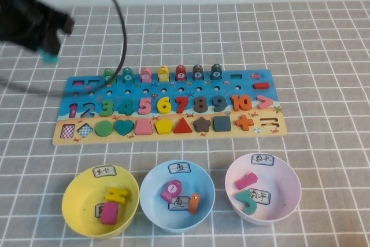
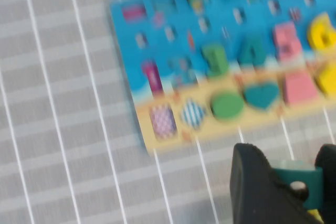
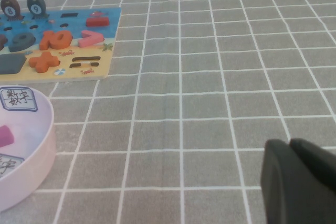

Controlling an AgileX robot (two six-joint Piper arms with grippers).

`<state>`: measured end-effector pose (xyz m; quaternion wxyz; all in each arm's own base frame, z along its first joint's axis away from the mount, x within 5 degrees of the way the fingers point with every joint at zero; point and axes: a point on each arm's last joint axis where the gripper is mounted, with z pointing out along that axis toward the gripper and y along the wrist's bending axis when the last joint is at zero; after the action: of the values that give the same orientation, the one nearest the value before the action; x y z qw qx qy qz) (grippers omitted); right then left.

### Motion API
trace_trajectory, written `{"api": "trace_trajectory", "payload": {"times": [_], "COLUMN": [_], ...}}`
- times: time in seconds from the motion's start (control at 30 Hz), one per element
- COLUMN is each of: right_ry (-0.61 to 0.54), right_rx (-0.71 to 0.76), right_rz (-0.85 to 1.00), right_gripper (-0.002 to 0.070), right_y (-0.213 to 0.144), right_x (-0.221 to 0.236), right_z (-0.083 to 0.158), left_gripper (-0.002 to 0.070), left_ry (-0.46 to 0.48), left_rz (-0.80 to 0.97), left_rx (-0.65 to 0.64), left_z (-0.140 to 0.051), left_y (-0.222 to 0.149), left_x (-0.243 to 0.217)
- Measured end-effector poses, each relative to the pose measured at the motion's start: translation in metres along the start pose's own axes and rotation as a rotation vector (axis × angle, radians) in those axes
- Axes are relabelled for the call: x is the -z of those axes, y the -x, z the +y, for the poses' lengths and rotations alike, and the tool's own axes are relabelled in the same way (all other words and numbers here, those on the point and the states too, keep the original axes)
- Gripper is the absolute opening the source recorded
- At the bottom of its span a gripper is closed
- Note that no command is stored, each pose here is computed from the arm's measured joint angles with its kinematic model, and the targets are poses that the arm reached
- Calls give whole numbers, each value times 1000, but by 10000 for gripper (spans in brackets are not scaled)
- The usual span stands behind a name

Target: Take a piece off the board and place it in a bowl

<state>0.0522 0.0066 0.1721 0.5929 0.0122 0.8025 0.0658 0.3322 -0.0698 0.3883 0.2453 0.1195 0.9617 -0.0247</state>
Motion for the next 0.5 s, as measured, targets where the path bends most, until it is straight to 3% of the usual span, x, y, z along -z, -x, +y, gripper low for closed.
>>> {"api": "trace_trajectory", "payload": {"times": [0.27,0.5], "right_ry": [0,0], "right_rx": [0,0], "right_rz": [0,0], "right_gripper": [-17,-17], "right_y": [0,0], "right_x": [0,0], "right_z": [0,0], "left_gripper": [193,193], "left_ry": [-62,-123], "left_rz": [27,84], "left_rx": [32,-49], "left_z": [-9,-31], "left_y": [-81,-117], "left_x": [19,13]}}
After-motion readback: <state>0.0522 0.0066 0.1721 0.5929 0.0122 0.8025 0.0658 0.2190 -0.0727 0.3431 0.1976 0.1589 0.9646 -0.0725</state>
